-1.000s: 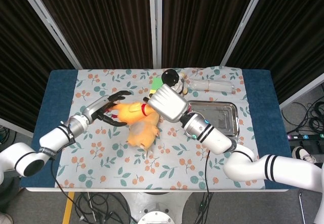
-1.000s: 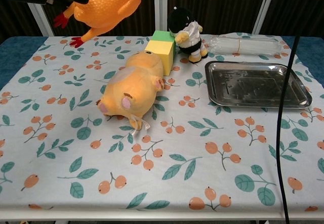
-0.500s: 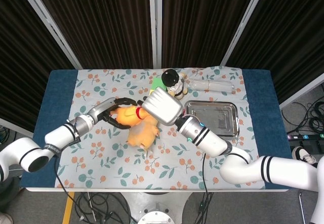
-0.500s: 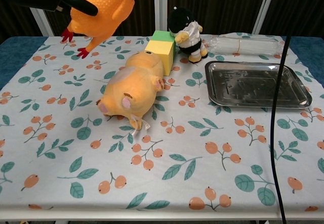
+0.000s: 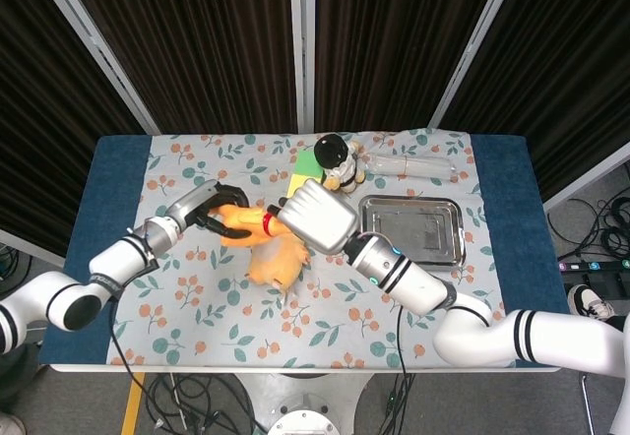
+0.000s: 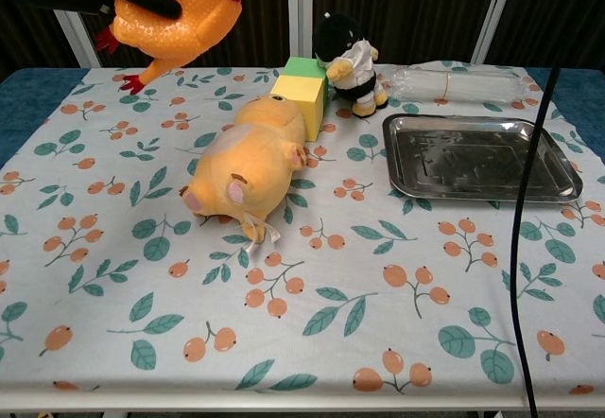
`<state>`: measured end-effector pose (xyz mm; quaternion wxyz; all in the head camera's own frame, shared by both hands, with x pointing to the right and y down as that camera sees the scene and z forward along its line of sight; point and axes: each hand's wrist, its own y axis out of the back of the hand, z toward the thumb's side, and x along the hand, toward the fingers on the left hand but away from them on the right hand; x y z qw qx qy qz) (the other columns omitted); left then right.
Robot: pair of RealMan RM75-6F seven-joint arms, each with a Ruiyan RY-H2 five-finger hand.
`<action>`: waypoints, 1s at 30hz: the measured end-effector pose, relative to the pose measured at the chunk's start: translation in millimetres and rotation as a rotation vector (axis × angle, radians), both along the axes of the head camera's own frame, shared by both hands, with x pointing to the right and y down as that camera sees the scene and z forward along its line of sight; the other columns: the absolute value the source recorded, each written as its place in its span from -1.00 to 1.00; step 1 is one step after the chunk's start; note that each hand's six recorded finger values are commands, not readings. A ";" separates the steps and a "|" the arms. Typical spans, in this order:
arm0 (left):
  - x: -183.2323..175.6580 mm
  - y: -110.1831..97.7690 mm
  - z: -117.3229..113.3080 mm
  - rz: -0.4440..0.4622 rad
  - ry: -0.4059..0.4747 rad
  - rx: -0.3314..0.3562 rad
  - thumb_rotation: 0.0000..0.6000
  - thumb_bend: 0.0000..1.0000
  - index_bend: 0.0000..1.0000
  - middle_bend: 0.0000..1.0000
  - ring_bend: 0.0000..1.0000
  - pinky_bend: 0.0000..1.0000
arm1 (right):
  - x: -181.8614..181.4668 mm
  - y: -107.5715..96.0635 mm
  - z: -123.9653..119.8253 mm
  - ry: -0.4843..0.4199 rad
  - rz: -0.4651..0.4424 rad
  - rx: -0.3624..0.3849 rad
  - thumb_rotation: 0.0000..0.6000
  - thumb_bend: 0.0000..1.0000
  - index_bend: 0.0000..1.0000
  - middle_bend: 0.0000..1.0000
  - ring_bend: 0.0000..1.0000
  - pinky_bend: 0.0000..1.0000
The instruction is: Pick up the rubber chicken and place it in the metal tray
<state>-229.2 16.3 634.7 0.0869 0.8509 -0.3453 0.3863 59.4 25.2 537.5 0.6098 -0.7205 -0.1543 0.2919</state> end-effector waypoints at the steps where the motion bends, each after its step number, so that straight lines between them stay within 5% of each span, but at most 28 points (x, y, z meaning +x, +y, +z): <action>1: -0.5 0.1 0.7 -0.003 -0.004 -0.001 1.00 0.50 0.75 1.00 0.87 0.82 | 0.4 0.5 0.2 0.001 -0.002 0.000 1.00 -0.26 0.88 0.62 0.53 1.00; 7: -2.5 0.7 2.2 -0.024 -0.014 0.000 1.00 0.54 0.79 1.00 0.93 0.87 | 4.0 -0.6 1.9 0.001 0.003 -0.004 1.00 -0.26 0.88 0.62 0.53 1.00; 9: -3.8 0.5 1.1 -0.039 -0.008 0.004 1.00 0.45 0.63 0.92 0.81 0.83 | 5.8 -2.9 2.9 0.002 0.010 -0.001 1.00 -0.26 0.88 0.62 0.53 1.00; 13: -6.6 2.1 -3.7 -0.063 0.008 0.029 1.00 -0.13 -0.29 0.15 0.00 0.15 | 10.7 -11.0 6.1 0.000 0.042 -0.003 1.00 -0.26 0.88 0.62 0.53 1.00; 15: -7.9 5.5 -6.4 -0.064 0.016 0.034 1.00 -0.37 -0.52 -0.33 -0.43 -0.20 | 13.4 -16.4 8.4 0.003 0.057 0.002 1.00 -0.26 0.88 0.62 0.53 1.00; 17: -8.0 6.3 -8.8 -0.066 0.026 0.035 1.00 -0.49 -0.60 -0.60 -0.67 -0.39 | 14.7 -20.6 10.8 0.004 0.069 0.003 1.00 -0.26 0.88 0.62 0.53 1.00; 22: -8.3 4.3 -14.5 -0.084 0.063 0.046 1.00 -0.59 -0.66 -0.89 -0.83 -0.53 | 12.6 -25.2 14.0 0.003 0.074 0.010 1.00 -0.25 0.89 0.62 0.53 1.00; 30: -5.4 4.8 -14.2 -0.070 0.089 0.034 1.00 -0.59 -0.67 -0.90 -0.84 -0.54 | 7.5 -27.8 14.4 0.006 0.067 0.018 1.00 -0.26 0.89 0.62 0.53 1.00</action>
